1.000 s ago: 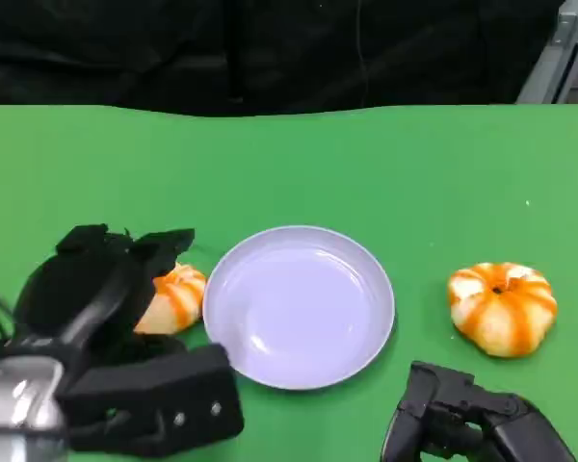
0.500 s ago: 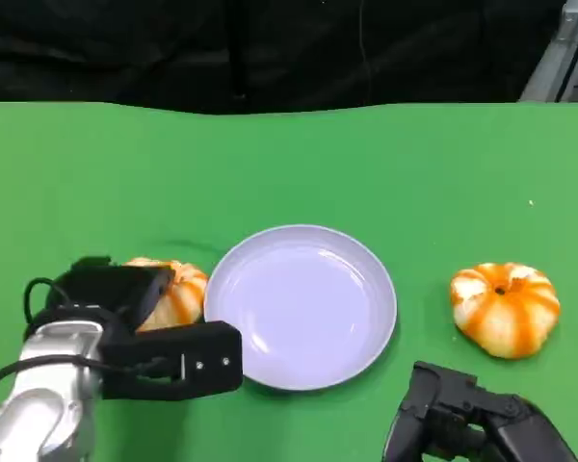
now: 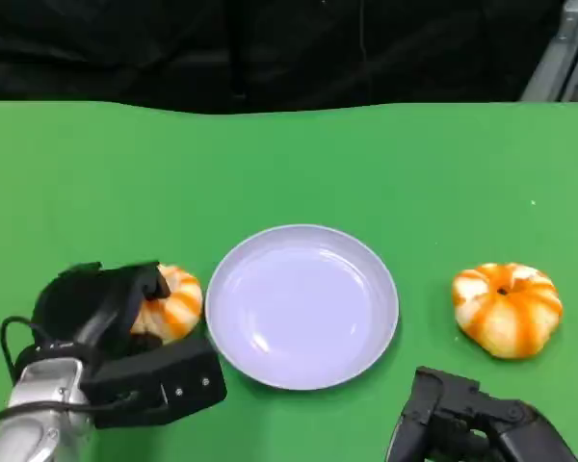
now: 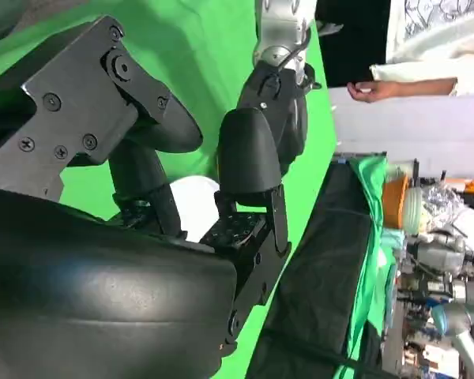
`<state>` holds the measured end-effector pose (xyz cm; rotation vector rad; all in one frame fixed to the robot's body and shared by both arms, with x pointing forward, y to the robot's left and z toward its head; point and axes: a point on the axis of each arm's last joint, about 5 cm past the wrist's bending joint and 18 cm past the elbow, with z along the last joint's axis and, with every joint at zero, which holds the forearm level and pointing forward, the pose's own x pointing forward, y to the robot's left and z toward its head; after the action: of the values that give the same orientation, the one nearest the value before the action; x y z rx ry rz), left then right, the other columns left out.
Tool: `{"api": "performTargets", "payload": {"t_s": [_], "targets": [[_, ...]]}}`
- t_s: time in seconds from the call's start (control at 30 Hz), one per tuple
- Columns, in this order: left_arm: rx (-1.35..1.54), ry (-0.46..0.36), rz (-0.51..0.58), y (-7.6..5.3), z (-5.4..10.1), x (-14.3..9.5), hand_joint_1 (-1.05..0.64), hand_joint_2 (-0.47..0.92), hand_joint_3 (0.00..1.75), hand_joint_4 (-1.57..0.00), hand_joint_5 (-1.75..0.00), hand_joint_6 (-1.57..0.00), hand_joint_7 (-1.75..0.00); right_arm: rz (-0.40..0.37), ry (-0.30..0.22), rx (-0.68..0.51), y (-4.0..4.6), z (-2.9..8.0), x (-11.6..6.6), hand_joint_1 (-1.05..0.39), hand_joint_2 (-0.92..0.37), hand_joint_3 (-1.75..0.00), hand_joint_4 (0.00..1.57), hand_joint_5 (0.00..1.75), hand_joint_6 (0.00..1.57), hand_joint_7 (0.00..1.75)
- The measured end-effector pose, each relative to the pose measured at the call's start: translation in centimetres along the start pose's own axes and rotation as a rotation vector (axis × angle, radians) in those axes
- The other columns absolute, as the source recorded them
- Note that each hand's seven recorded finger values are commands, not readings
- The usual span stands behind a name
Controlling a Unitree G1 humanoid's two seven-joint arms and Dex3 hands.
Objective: Grasp the bread from the table and place it into the plate.
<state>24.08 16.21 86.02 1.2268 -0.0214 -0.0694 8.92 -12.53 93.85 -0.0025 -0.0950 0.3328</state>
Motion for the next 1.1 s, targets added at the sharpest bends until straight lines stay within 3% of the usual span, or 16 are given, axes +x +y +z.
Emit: {"api": "performTargets", "payload": {"t_s": [0.1, 0.17, 0.33, 0.57, 0.8, 1.1], "targets": [[-0.003, 0.007, 0.092, 0.4, 0.2, 0.3, -0.19, 0.59, 0.81, -0.91, -1.75, -0.64, -1.75, 0.0, -0.003, -0.001, -0.04, 0.0, 0.1, -0.07, -0.33, -1.35, 0.7, 1.7, 0.69, 1.5], [-0.008, -0.015, 0.138, 0.9, 0.8, 0.6, -0.18, 0.52, 0.93, -0.94, -1.75, -0.69, -1.75, 0.002, -0.003, -0.001, -0.05, 0.0, 0.1, -0.06, -0.33, -1.36, 0.7, 1.7, 0.69, 1.5], [-0.048, -0.129, 0.236, 2.2, 2.9, 1.1, -0.2, 0.39, 1.2, -0.97, -1.75, -0.75, -1.75, 0.007, -0.006, -0.004, -0.08, -0.1, 0.3, -0.06, -0.31, -1.38, 0.7, 1.69, 0.69, 1.5], [-0.114, -0.278, 0.311, 3.3, 5.6, 0.9, -0.22, 0.33, 1.36, -1.0, -1.75, -0.77, -1.74, 0.007, 0.0, -0.002, -0.04, -0.1, 0.2, -0.06, -0.32, -1.37, 0.69, 1.7, 0.69, 1.49], [-0.168, -0.442, 0.221, 3.3, 8.4, 0.2, -0.24, 0.27, 1.35, -0.97, -1.75, -0.76, -1.74, 0.007, -0.005, 0.0, 0.0, 0.1, 0.0, -0.07, -0.32, -1.36, 0.69, 1.71, 0.69, 1.5], [-0.198, -0.438, 0.13, 2.8, 9.9, 0.2, -0.19, 0.29, 1.26, -0.96, -1.75, -0.75, -1.75, 0.009, -0.006, -0.001, 0.03, 0.1, 0.1, -0.08, -0.31, -1.38, 0.69, 1.71, 0.69, 1.51]]}}
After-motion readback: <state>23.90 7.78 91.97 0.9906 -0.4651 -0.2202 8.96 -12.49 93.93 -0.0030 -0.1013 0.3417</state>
